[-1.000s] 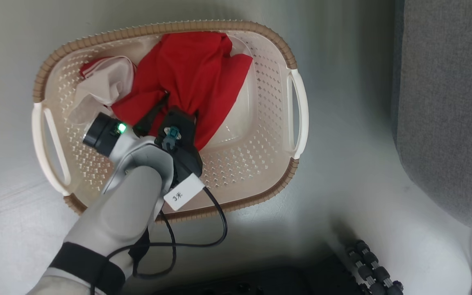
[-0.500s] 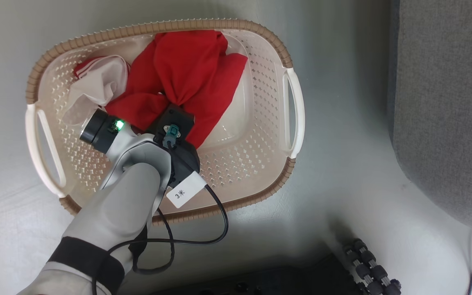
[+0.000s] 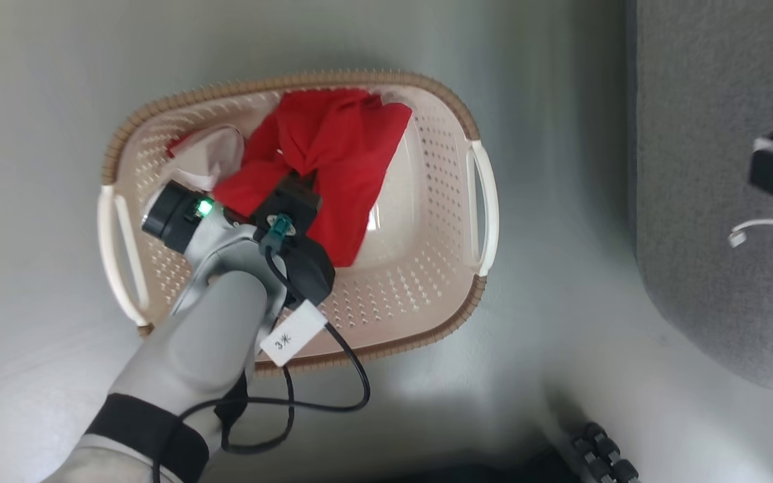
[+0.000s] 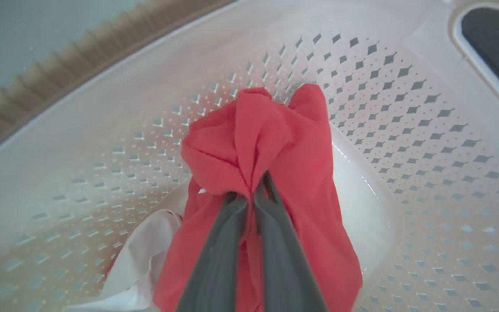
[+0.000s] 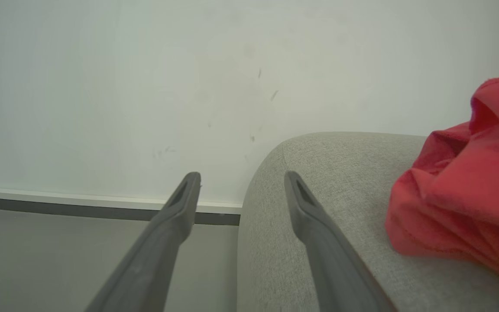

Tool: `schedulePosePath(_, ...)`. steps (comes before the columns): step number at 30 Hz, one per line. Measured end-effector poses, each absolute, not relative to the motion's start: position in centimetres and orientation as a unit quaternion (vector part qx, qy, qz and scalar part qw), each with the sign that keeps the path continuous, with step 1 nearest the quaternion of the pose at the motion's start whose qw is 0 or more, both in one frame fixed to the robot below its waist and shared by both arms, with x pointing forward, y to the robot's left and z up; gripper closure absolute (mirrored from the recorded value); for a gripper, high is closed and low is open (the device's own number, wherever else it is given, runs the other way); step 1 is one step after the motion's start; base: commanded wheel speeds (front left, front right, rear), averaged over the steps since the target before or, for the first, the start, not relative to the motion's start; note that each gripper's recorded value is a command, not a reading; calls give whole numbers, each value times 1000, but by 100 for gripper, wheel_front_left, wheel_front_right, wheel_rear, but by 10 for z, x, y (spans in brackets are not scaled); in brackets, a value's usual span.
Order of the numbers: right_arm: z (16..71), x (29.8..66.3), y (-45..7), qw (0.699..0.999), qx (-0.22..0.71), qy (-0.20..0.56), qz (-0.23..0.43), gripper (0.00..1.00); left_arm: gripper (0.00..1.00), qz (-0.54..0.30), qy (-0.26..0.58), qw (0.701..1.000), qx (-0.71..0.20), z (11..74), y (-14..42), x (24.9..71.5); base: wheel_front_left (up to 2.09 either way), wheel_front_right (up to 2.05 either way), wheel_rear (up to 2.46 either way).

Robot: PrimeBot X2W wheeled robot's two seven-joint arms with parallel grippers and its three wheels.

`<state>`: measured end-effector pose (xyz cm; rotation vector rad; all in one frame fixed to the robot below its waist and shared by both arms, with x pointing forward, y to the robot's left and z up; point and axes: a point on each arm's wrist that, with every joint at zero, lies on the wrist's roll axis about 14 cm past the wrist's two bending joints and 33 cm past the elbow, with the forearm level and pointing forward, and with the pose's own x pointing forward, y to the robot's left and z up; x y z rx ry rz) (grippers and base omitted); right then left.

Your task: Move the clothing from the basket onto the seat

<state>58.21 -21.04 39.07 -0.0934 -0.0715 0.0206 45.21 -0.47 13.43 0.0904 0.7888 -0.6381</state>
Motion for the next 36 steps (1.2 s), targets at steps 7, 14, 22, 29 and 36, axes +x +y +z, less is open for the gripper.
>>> schedulePosePath(7,396,571,-203,999,-32,-19,16,0,100,-326,323,888,34,182,-15,469,0,0,0)
schedulePosePath(14,410,565,-201,1000,-18,-17,11,0,100,-331,252,909,28,240,-21,498,0,0,0)
schedulePosePath(22,434,556,-194,1000,-5,-27,14,0,100,-342,171,923,32,313,-24,523,0,0,0)
schedulePosePath(29,457,552,-180,999,11,-44,25,0,100,-333,114,936,24,369,-20,537,0,0,0)
schedulePosePath(36,477,541,-162,997,21,-52,50,0,100,-312,52,948,21,433,-5,550,0,0,0)
